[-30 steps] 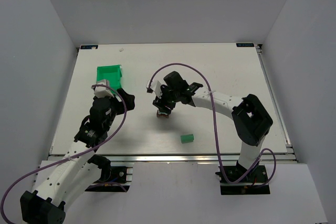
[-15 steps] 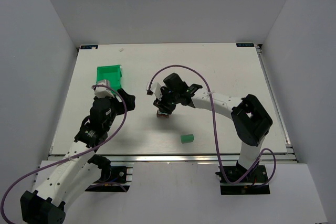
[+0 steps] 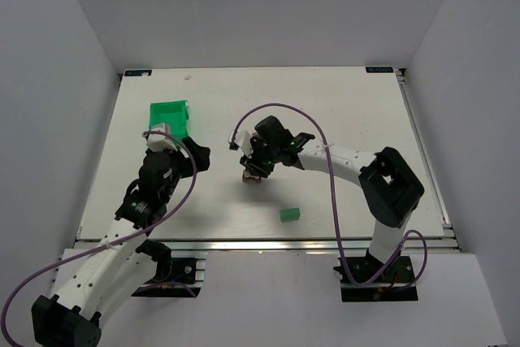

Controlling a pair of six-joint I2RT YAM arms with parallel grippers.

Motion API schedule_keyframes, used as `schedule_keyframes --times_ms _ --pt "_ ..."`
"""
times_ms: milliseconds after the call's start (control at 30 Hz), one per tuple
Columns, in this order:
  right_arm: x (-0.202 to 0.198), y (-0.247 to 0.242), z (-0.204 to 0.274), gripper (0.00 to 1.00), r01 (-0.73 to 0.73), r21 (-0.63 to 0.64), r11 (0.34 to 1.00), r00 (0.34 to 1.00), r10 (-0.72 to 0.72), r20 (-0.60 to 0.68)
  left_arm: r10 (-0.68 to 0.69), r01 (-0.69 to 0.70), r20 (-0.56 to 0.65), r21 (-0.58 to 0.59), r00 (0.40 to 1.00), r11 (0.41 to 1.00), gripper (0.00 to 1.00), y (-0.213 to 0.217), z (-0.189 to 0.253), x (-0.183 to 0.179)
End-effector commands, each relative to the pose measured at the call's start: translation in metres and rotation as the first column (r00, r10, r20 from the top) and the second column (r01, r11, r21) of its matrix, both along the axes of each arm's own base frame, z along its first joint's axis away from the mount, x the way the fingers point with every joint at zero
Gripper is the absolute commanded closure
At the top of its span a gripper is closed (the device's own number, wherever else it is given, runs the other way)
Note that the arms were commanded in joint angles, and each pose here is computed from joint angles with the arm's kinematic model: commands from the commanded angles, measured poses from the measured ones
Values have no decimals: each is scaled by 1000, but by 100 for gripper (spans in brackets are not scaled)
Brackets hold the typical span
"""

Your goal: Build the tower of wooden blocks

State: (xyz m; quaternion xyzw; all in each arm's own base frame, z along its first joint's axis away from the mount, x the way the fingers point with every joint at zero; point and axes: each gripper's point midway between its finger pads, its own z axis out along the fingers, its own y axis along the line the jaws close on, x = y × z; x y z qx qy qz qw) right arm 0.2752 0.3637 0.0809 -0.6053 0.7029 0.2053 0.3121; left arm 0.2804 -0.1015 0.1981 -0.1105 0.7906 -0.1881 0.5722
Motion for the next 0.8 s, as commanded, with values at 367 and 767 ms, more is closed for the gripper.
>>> schedule_keyframes --times_ms 367,767 --pt "-5 4 26 59 -50 55 997 997 47 58 -29 29 7 4 1000 1000 2 -4 -1 2" --pt "-10 -1 18 58 -62 38 997 997 61 36 -44 44 10 1 999 999 2 -7 0 2"
